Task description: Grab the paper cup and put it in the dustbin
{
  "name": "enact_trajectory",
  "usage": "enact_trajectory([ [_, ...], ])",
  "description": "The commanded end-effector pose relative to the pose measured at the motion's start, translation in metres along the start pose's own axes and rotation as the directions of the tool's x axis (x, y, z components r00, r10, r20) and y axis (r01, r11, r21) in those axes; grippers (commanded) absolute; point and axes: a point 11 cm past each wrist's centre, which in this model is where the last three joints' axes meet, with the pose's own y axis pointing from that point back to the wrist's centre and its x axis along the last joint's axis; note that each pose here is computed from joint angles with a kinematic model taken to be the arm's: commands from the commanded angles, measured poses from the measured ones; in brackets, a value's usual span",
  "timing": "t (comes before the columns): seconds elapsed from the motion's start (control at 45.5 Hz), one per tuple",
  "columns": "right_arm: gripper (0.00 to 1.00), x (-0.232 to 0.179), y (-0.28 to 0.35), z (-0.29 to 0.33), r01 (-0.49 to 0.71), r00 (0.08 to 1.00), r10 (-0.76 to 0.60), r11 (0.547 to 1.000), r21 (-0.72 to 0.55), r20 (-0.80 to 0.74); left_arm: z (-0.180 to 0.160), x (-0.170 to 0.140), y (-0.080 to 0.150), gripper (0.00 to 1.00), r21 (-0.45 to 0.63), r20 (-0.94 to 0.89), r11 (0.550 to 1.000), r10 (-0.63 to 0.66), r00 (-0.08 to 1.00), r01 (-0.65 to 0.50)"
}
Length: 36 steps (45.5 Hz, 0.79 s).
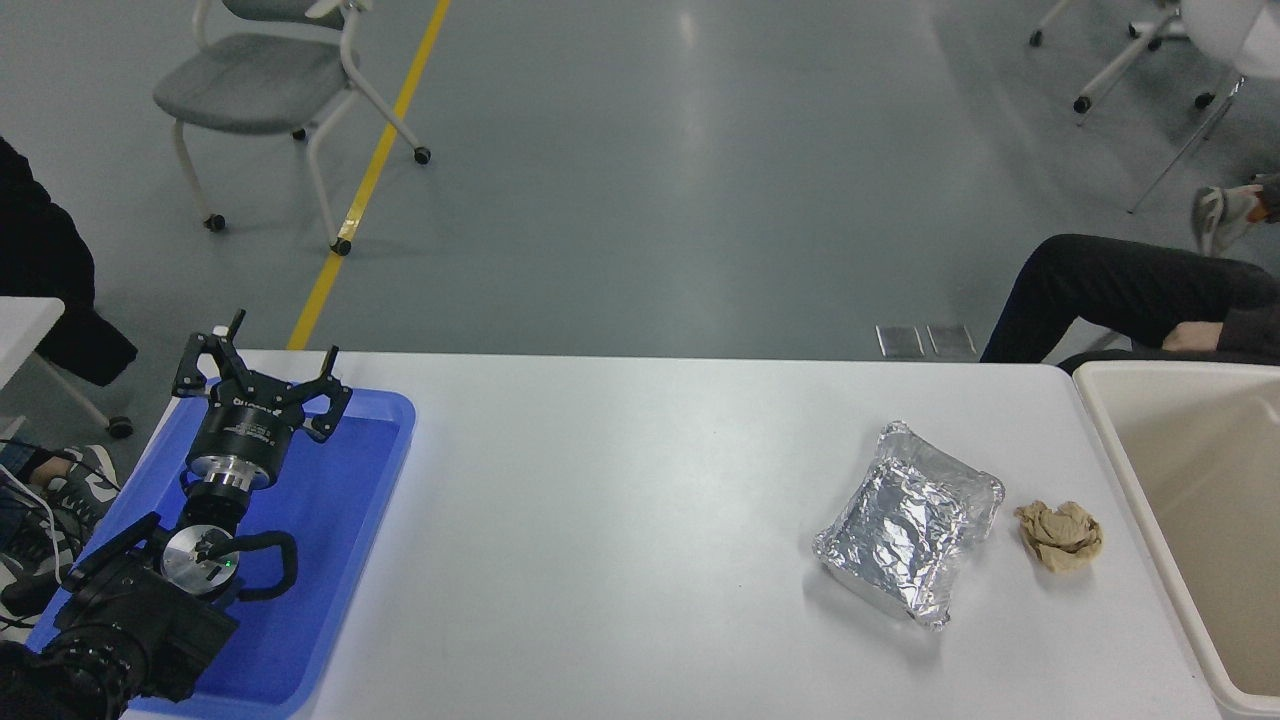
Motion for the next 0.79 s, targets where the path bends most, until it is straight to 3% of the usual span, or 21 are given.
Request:
enact_trajectory([
  [0.0,0.00,-0.061,-0.045,-0.033,-0.024,0.995,0.023,1.000,0.011,0.102,0.000,0.000,0.000,1.00,0.001,0.000,1.000,-0.001,1.000,0.001],
  [0.22,0.00,-0.084,-0.061,-0.066,-0.049,0.985,0.044,0.998,0.025,0.164,0.000,0.001,0.001,1.00,-0.001,0.001,1.000,0.001,1.000,-0.001],
  [0.703,0.00,-0.090,-0.063,-0.087,-0.073,0.980,0.061,0.996,0.057,0.190,0.001,0.001,0.001,1.00,-0.001,0.002,1.000,0.004,1.000,-0.004],
  [0.725,0.13,-0.090,-0.063,-0.087,-0.073,0.980,0.061,0.996,0.057,0.190,0.001,0.001,0.001,1.00,0.000,0.003,1.000,0.004,1.000,-0.004],
  [0.747,0.39,-0.090,-0.064,-0.088,-0.073,0.980,0.061,0.996,0.059,0.190,0.001,0.001,0.000,1.00,-0.001,0.000,1.000,0.001,1.000,-0.001],
  [0.769,0.77,-0.089,-0.063,-0.089,-0.074,0.980,0.061,0.995,0.061,0.192,0.000,0.001,0.001,1.00,0.001,0.001,1.000,0.001,1.000,-0.001],
])
